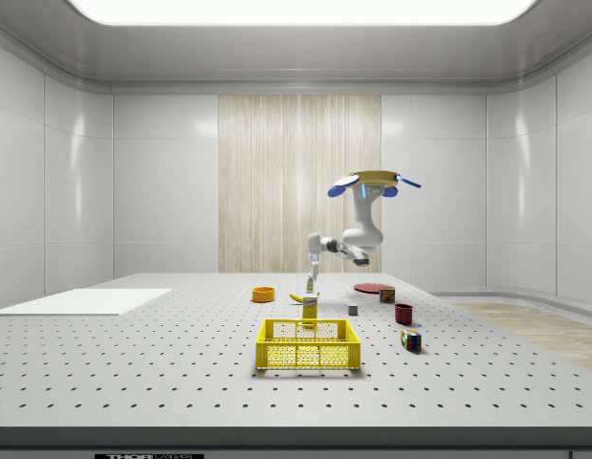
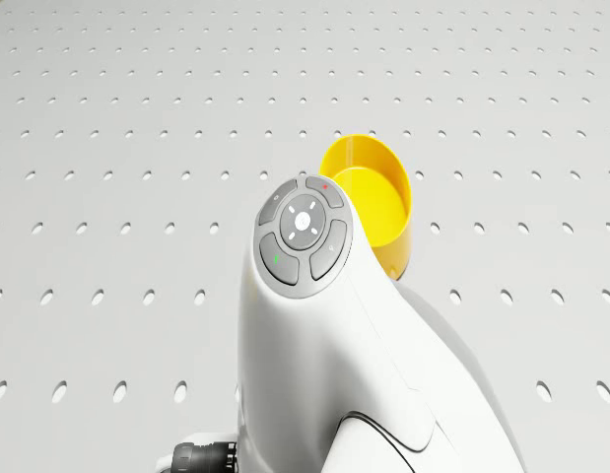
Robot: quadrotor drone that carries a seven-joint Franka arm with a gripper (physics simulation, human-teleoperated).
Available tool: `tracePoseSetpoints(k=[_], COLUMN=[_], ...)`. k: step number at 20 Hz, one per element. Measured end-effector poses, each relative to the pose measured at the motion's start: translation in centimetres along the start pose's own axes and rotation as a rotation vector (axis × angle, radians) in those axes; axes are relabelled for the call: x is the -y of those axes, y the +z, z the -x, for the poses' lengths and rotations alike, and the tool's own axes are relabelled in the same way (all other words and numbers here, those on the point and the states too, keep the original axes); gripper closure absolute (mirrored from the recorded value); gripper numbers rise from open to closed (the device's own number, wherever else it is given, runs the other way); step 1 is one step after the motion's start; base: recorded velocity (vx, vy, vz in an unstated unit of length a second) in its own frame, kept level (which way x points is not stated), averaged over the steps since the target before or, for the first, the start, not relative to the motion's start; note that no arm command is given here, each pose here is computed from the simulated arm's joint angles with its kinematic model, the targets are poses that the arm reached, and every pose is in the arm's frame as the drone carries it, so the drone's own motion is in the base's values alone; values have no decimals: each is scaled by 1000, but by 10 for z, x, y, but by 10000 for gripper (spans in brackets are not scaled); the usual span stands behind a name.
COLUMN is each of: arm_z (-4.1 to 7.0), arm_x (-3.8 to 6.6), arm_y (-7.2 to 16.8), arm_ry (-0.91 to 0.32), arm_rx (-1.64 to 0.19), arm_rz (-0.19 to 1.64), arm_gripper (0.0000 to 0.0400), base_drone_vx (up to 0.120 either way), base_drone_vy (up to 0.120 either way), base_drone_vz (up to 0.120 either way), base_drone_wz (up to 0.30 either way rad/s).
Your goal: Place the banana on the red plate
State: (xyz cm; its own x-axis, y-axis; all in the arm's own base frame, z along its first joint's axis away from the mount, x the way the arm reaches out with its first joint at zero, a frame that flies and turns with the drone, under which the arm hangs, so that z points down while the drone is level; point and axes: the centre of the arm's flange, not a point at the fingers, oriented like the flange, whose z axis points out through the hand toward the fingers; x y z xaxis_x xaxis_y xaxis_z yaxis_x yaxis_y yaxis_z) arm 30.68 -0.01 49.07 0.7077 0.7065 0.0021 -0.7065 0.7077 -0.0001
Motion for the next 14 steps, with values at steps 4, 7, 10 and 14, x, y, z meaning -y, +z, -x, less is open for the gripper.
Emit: tracePoseSetpoints(k=[4,7,10,14], arm_z=[0,0,0,0], arm_x=[0,0,0,0], arm_y=[0,0,0,7], arm_ry=[0,0,0,0], arm_rx=[0,0,0,0], arm_rz=[0,0,0,0], arm_gripper=[0,0,0,0], base_drone_vx=[120,120,67,0], base_drone_vy=[0,0,0,0], base_drone_vz=[-120,-120,-80,0], base_drone_wz=[0,0,0,0])
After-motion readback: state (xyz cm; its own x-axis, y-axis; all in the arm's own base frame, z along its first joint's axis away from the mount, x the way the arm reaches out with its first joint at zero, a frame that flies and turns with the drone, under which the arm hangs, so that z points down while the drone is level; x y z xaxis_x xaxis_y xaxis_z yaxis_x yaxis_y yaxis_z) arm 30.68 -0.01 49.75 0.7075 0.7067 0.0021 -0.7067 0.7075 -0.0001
